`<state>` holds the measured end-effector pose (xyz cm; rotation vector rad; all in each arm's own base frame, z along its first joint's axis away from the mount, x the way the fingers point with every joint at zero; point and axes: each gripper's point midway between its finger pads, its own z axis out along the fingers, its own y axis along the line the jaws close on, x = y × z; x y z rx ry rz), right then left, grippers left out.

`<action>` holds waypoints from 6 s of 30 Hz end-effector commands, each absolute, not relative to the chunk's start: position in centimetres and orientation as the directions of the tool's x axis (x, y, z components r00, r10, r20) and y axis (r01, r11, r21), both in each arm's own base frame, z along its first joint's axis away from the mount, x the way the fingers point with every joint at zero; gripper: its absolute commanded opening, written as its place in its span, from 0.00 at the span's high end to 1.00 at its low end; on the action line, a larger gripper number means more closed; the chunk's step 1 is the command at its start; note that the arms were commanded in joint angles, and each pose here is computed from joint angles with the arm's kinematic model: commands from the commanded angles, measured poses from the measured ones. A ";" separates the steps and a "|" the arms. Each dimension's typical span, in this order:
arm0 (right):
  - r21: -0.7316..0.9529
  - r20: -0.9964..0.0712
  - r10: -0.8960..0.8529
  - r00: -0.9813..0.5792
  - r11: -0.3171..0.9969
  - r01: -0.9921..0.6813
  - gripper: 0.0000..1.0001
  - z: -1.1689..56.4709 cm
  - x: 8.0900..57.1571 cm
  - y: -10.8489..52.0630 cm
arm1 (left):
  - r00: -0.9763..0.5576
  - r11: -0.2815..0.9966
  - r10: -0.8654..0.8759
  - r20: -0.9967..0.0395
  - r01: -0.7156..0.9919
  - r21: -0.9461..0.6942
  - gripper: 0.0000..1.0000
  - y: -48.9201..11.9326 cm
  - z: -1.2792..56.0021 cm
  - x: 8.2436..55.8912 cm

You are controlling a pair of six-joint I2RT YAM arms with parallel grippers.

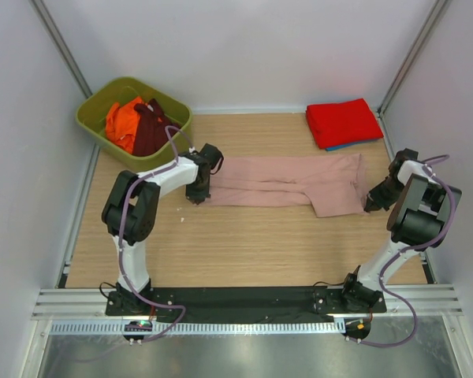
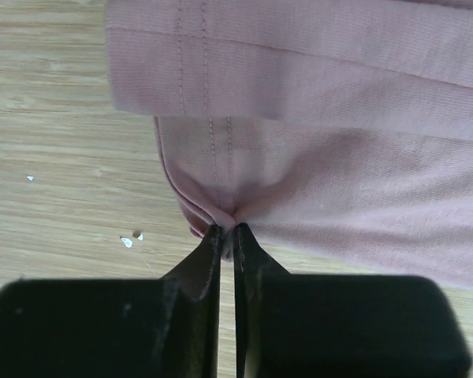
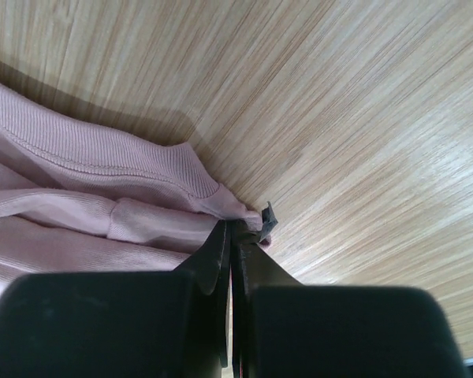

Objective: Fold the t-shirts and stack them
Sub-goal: Fold the tshirt

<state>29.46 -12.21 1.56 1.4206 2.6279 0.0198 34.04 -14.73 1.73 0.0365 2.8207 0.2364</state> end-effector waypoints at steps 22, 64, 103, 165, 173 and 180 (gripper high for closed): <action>-0.091 -0.282 0.726 -0.627 0.630 0.771 0.45 9.4 27.1 -13.3 | -0.958 0.994 -0.026 -0.287 -0.055 0.092 0.46 -12.5 6.7 26.9; 0.023 -0.220 0.539 -0.813 0.836 0.548 0.68 5.8 32.3 -6.2 | -0.949 0.992 -0.045 -0.313 -0.005 -0.127 0.55 -16.2 10.8 28.9; -0.046 -0.241 0.596 -0.766 0.781 0.623 0.48 7.0 31.4 -8.2 | -0.967 0.993 -0.062 -0.246 -0.086 0.086 0.57 -11.9 4.5 31.4; 0.179 -0.159 0.609 -0.777 0.792 0.584 0.45 4.7 34.0 -5.5 | -0.944 0.991 -0.077 -0.321 -0.108 0.078 0.71 -12.4 4.5 39.3; 0.177 -0.155 0.619 -0.770 0.784 0.595 0.45 4.6 34.0 -5.5 | -0.944 0.991 -0.076 -0.321 -0.106 0.079 0.92 -12.4 4.6 39.3; 0.170 -0.154 0.617 -0.772 0.786 0.595 0.41 5.1 33.6 -5.5 | -0.936 0.989 -0.086 -0.341 -0.121 0.083 1.00 -12.1 5.7 39.3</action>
